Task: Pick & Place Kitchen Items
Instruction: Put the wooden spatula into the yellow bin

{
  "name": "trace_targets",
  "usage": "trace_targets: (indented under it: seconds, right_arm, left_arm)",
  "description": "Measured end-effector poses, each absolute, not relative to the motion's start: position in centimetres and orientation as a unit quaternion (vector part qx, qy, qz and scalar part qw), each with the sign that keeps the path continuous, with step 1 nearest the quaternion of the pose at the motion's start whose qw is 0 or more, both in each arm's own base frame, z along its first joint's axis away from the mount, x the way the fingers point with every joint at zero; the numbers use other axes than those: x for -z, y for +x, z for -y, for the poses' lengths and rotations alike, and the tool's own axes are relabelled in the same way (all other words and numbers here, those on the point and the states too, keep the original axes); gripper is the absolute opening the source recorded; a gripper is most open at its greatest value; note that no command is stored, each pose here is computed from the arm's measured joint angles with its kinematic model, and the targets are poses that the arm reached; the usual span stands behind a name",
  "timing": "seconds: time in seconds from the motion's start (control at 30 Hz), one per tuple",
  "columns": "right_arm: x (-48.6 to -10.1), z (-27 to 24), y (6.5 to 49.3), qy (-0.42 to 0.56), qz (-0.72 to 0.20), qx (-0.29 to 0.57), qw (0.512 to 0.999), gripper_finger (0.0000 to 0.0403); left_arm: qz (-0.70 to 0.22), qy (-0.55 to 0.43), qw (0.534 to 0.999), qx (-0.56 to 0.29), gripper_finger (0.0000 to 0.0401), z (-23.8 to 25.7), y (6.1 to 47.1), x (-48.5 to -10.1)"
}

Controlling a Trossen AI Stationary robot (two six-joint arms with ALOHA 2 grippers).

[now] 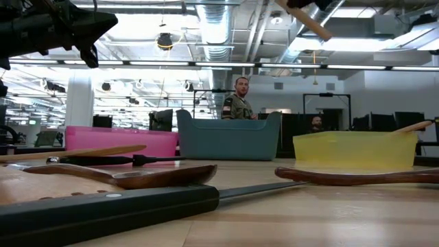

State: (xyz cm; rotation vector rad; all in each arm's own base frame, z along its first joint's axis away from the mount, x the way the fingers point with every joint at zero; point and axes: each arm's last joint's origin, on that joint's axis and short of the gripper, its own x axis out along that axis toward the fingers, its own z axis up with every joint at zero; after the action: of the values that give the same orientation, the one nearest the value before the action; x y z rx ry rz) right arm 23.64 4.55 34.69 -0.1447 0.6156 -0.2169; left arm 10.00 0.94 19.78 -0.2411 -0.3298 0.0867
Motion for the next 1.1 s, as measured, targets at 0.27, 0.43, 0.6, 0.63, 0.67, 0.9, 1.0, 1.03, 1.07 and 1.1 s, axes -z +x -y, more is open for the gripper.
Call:
trace_targets:
  seconds: [0.27, 0.43, 0.6, 0.63, 0.67, 0.9, 1.0, 1.03, 1.07, 1.1]
  right_arm:
    - [-33.2, -3.5, 24.2, -0.043, -0.211, 0.029, 0.976, 0.0088]
    - [-31.5, -3.2, 23.9, -0.020, -0.151, -0.013, 0.988, 0.0088]
    - [-30.1, -3.2, 23.2, -0.010, -0.083, -0.030, 0.996, 0.0088]
    - [-29.8, -3.2, 23.0, -0.008, -0.069, -0.036, 0.997, 0.0088]
    - [-29.7, -3.3, 22.9, -0.005, -0.047, -0.043, 0.998, 0.0088]
    - [-28.5, -3.4, 21.6, 0.003, 0.034, -0.069, 0.997, 0.0088]
    - [-28.2, -3.5, 21.0, 0.005, 0.054, -0.081, 0.995, 0.0088]
    - [-28.2, -3.5, 20.8, 0.004, 0.054, -0.089, 0.995, 0.0088]
    - [-28.2, -3.5, 20.7, 0.004, 0.056, -0.097, 0.994, 0.0088]
    - [-28.2, -3.6, 20.6, 0.006, 0.058, -0.104, 0.993, 0.0088]
  left_arm:
    - [0.165, -0.120, 0.978, -0.043, 0.0003, -0.9, 10.0, -19.8]
    - [0.165, -0.119, 0.978, -0.043, 0.0003, -0.9, 10.0, -19.8]
    - [0.165, -0.119, 0.978, -0.043, 0.0003, -0.9, 10.0, -19.8]
    - [0.165, -0.119, 0.978, -0.043, 0.0003, -0.9, 10.0, -19.8]
    - [0.165, -0.120, 0.978, -0.043, 0.0003, -0.9, 10.0, -19.8]
    - [0.165, -0.119, 0.978, -0.043, 0.0003, -0.9, 10.0, -19.8]
    - [0.165, -0.119, 0.978, -0.043, 0.0003, -0.9, 10.0, -19.8]
    - [0.165, -0.119, 0.978, -0.043, 0.0003, -0.9, 10.0, -19.8]
    - [0.165, -0.119, 0.978, -0.043, 0.0003, -0.9, 10.0, -19.8]
    - [0.165, -0.119, 0.978, -0.043, 0.0003, -0.9, 10.0, -19.8]
